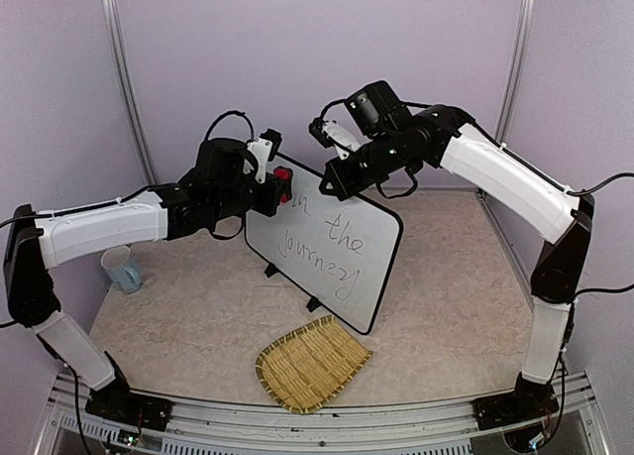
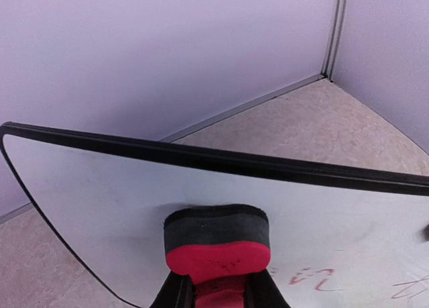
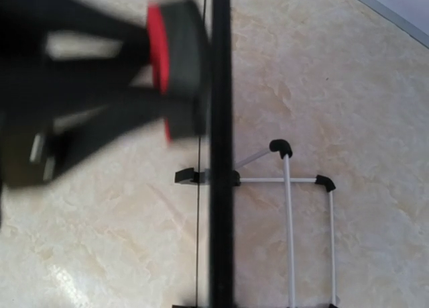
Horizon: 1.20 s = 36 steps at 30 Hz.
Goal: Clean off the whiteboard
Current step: Erase the center of the whiteboard.
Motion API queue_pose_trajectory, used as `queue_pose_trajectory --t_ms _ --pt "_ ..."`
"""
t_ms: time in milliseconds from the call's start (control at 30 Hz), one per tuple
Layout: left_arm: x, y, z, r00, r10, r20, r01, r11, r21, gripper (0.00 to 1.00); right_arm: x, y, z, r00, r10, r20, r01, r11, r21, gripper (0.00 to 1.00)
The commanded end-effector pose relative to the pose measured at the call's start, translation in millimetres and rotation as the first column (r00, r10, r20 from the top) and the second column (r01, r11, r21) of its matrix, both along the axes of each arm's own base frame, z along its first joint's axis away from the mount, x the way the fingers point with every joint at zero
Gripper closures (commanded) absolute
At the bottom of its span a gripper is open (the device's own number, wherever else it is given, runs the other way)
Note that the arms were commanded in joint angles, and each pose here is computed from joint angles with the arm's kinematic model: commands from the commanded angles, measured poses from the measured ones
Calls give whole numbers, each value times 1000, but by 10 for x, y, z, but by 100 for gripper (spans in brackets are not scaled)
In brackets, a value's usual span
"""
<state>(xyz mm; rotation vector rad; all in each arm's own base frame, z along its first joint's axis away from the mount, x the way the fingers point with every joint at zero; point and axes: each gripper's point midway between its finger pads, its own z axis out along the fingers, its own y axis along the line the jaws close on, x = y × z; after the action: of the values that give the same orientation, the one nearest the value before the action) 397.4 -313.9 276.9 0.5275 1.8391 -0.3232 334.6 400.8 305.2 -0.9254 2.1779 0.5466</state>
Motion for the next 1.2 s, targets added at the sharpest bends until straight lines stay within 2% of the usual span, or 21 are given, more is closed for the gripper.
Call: queue_pose_trajectory --t_ms 0,400,567,767,867,1000,1167 --pt "-288 -571 170 984 -169 60 171 985 -24 83 -358 185 -455 980 184 -75 -192 974 -118 100" --pt "-525 -902 -58 972 -231 27 232 973 -3 84 -363 184 -454 980 187 -71 -194 974 -120 100" --pt "-373 -717 -10 988 -146 47 146 989 2 83 -365 183 -446 980 187 -69 -194 974 -120 100" --pt "-35 -174 212 999 -8 42 12 994 -104 83 -365 174 -436 980 186 -68 -193 974 -119 100" --pt "81 23 237 999 24 34 -20 993 -118 83 -371 177 -434 980 187 -68 -194 974 -118 100" --pt "130 3 167 1000 7 16 -6 995 -95 83 -363 185 -437 980 188 -68 -194 974 -117 100" --pt "50 -242 23 998 -59 -4 59 995 -76 83 -364 190 -440 980 188 -69 -195 974 -117 100"
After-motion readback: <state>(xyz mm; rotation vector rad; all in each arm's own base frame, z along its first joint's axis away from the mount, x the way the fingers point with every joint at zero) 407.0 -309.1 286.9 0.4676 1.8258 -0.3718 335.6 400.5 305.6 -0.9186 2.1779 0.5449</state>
